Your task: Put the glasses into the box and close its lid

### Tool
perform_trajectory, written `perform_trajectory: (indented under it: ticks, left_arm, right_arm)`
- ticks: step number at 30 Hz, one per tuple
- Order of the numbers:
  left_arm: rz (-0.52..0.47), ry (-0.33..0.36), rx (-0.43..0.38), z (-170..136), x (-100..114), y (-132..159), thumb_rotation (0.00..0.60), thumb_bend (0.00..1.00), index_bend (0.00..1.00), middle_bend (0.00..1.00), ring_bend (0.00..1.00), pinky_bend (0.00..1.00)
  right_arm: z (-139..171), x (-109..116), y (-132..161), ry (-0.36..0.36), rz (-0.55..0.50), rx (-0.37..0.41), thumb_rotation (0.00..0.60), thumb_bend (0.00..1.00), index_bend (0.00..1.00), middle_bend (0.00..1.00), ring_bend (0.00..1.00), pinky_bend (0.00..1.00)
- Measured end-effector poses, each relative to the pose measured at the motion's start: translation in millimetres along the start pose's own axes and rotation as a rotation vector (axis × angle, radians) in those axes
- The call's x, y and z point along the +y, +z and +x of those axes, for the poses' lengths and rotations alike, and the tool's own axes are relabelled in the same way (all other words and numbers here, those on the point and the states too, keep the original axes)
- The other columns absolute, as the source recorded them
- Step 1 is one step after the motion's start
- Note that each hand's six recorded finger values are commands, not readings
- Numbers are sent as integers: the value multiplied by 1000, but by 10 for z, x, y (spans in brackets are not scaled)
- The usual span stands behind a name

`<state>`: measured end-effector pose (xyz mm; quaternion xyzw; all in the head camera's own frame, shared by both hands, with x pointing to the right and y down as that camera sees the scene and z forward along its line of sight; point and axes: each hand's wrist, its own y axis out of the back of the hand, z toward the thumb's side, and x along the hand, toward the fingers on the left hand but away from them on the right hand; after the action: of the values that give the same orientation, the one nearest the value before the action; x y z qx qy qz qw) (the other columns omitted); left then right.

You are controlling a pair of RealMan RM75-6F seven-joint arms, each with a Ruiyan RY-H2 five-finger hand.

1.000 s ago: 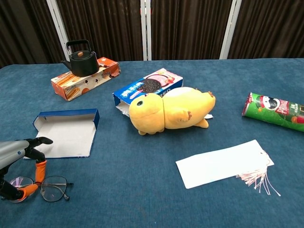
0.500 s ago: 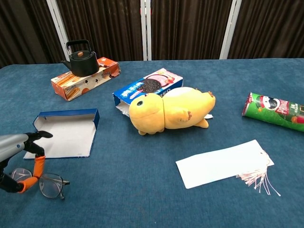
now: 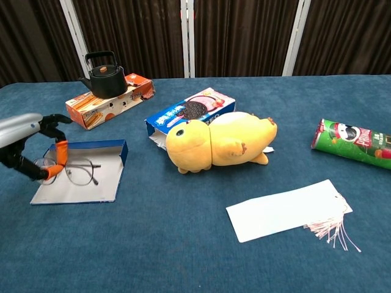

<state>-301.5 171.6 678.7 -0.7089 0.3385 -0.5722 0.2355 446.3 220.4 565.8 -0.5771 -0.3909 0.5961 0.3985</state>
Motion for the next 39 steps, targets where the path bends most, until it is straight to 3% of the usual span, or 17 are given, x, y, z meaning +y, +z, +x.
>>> perform_trajectory:
  ticks: [14,22,25,27,29,39]
  left_arm:
    - [22,14,19,546,-107,-22,600,517,615,0,0,0]
    - [43,26,11,685,-177,28,600,512,608,0,0,0]
    - [50,34,23,710,-184,14,600,480,501,0,0,0]
    - [49,30,26,709,-191,6,600,380,219,0,0,0]
    - [48,18,21,697,-195,4,600,273,27,0,0,0]
    - [11,46,-22,657,-96,37,600,2,0,0,0,0]
  right_arm:
    - [-47,-35,-74,12,-3,-28,600,0,13,0,0,0]
    - [-52,-35,-98,16,-10,-33,600,0,13,0,0,0]
    - [-52,-27,-99,13,-13,-33,600,0,13,0,0,0]
    - [-50,-26,-101,13,-14,-33,600,0,13,0,0,0]
    - [-49,-25,-100,14,-16,-32,600,0,13,0,0,0]
    - [-42,-27,-77,20,-20,-22,600,0,13,0,0,0]
